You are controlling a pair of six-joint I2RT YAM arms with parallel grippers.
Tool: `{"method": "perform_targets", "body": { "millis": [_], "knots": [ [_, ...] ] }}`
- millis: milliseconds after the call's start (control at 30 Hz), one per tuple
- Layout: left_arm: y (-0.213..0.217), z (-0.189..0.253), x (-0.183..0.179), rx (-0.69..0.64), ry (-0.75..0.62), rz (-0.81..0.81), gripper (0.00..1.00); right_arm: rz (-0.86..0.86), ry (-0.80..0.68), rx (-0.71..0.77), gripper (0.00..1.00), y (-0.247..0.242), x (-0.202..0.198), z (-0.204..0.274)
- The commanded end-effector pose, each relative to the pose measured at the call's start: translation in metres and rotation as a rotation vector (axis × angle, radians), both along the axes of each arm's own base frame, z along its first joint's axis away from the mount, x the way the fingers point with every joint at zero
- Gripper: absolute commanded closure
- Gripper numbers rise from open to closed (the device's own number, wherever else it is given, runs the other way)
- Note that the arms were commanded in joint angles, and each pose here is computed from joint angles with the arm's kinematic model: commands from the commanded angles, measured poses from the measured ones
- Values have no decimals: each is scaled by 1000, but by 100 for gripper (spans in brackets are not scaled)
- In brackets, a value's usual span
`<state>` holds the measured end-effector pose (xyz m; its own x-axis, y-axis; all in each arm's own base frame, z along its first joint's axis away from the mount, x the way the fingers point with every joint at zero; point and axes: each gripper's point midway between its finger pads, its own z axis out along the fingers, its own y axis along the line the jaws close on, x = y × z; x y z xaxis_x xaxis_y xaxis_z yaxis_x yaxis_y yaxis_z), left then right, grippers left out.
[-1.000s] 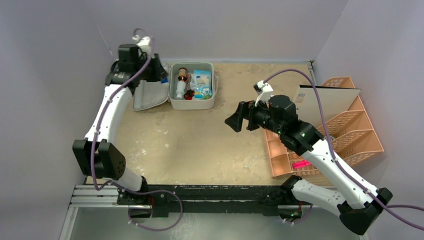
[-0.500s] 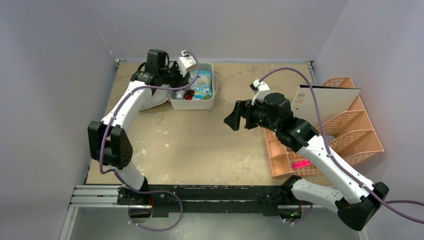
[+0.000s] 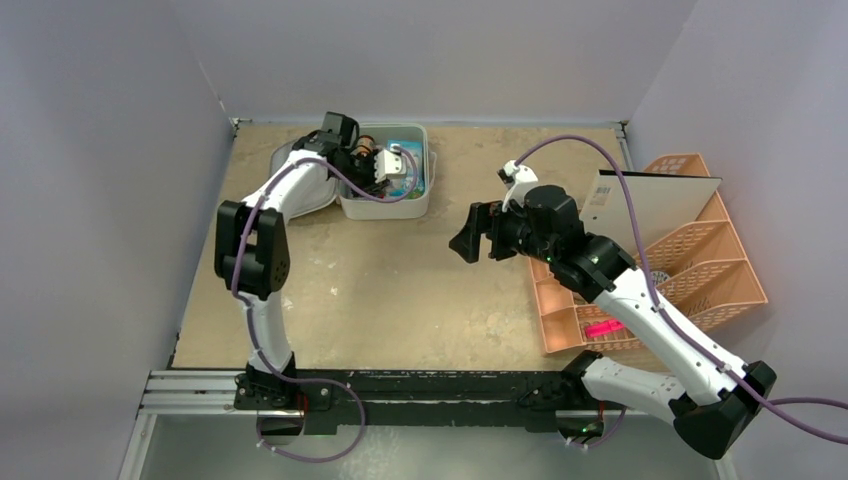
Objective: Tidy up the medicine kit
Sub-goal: Place the medical item at the medicine box.
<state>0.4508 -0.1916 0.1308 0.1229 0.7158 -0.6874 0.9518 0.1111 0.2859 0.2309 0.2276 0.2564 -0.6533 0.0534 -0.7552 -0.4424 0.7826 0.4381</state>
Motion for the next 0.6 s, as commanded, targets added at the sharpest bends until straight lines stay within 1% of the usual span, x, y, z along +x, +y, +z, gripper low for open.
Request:
{"method": "perform_targets", "body": {
  "millis": [0,133,367,467,500,567],
  "knots": [
    [-10,5,0,-3,-10,-134,79,-24,-59,7,1,-4,7,21],
    [-10,-5,-3,13,39,-151,76,-24,-56,-1,1,-2,10,20],
    [-10,-5,-11,13,74,-155,66,-19,-50,-6,1,2,14,16],
    [-12,-2,-13,-3,81,-160,53,-11,-50,-5,1,3,15,17],
    [-13,0,-15,-8,84,-164,51,-11,-54,-3,1,3,15,18],
    [-16,6,-18,-30,86,-169,50,-10,-59,-2,1,3,15,18]
  ]
}}
